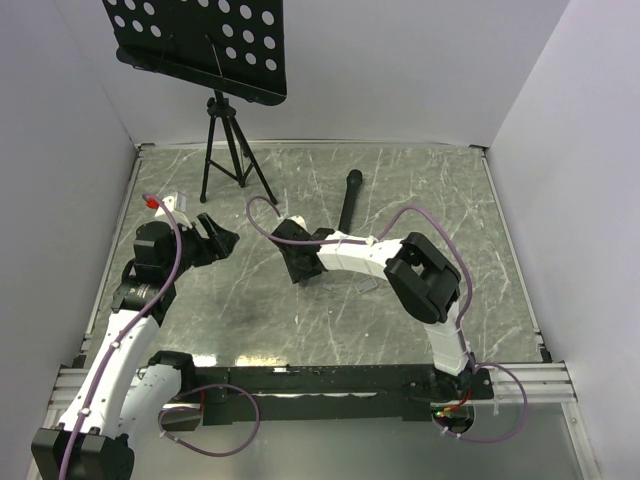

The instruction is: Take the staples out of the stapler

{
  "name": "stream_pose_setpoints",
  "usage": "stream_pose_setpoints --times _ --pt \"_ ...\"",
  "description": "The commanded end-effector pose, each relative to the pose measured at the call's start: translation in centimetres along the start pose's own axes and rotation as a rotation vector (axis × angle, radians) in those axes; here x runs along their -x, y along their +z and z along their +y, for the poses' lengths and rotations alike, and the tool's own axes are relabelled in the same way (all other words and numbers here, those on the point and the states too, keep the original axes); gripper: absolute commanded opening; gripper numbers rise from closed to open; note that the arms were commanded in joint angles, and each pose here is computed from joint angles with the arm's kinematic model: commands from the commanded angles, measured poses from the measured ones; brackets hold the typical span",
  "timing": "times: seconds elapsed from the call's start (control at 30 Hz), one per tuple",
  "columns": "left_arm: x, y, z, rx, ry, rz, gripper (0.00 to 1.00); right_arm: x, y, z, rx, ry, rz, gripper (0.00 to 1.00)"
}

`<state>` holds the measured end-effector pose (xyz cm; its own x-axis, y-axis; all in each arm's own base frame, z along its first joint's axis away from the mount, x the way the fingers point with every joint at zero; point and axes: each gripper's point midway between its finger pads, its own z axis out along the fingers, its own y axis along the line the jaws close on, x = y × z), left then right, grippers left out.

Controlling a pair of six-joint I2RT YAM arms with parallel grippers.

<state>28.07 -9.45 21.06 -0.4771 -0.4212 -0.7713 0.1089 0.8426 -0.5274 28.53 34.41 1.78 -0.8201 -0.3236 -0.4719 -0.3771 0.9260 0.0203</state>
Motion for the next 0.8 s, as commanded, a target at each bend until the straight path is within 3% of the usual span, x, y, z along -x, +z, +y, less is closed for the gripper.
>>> stream_pose_setpoints --times 0.0,0.77 --pt "2.1 -0.6 -1.2 -0.026 0.026 -0.059 0.79 0.5 1.0 0.0 -0.024 0.01 -0.007 0.39" --pt "2.1 -0.6 -1.2 -0.025 0.024 -0.06 0.79 0.3 -1.1 -0.5 0.002 -0.062 -0.035 0.27"
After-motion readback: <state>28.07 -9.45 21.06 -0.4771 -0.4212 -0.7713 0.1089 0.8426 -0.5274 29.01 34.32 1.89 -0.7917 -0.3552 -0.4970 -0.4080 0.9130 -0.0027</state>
